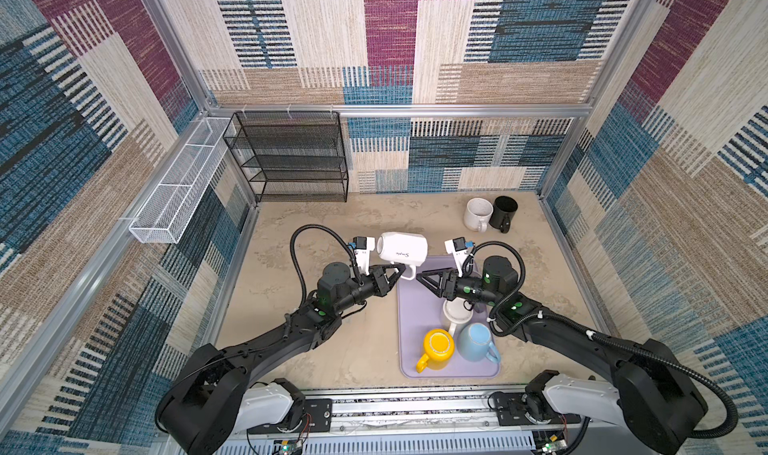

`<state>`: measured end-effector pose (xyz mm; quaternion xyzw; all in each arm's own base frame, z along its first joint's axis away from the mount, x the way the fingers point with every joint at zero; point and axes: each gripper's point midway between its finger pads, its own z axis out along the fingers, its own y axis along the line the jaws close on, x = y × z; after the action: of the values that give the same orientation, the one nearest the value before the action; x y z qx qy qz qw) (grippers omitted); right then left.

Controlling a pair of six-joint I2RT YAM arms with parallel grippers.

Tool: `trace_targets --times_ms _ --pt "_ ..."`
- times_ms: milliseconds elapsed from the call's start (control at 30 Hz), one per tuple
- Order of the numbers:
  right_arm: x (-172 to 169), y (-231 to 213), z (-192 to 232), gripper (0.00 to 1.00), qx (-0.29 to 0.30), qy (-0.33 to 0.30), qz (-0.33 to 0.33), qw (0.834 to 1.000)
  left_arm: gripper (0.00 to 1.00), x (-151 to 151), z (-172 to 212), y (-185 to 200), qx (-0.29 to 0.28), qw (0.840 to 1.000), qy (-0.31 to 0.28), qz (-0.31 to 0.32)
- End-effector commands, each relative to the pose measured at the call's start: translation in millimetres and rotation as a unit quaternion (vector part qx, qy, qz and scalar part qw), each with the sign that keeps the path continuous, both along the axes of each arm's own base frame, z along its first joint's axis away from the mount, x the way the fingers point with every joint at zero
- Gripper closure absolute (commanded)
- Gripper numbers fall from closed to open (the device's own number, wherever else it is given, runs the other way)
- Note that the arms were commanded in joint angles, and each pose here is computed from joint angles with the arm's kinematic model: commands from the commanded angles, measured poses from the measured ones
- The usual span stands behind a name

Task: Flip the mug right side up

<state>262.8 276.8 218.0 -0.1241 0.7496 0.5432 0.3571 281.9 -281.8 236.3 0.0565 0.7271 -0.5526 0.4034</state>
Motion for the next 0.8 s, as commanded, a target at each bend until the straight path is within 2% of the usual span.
trace_targets --times_ms 0,767 --pt "-1 5 20 0.53 0.032 -0.021 0.009 0.999 1.00 -9 47 -1 -0.067 0.994 -0.083 -0.021" --pt "-11 11 58 0.60 0.084 -0.059 0.034 0.994 1.00 -20 62 -13 -0.133 0.983 -0.100 -0.081"
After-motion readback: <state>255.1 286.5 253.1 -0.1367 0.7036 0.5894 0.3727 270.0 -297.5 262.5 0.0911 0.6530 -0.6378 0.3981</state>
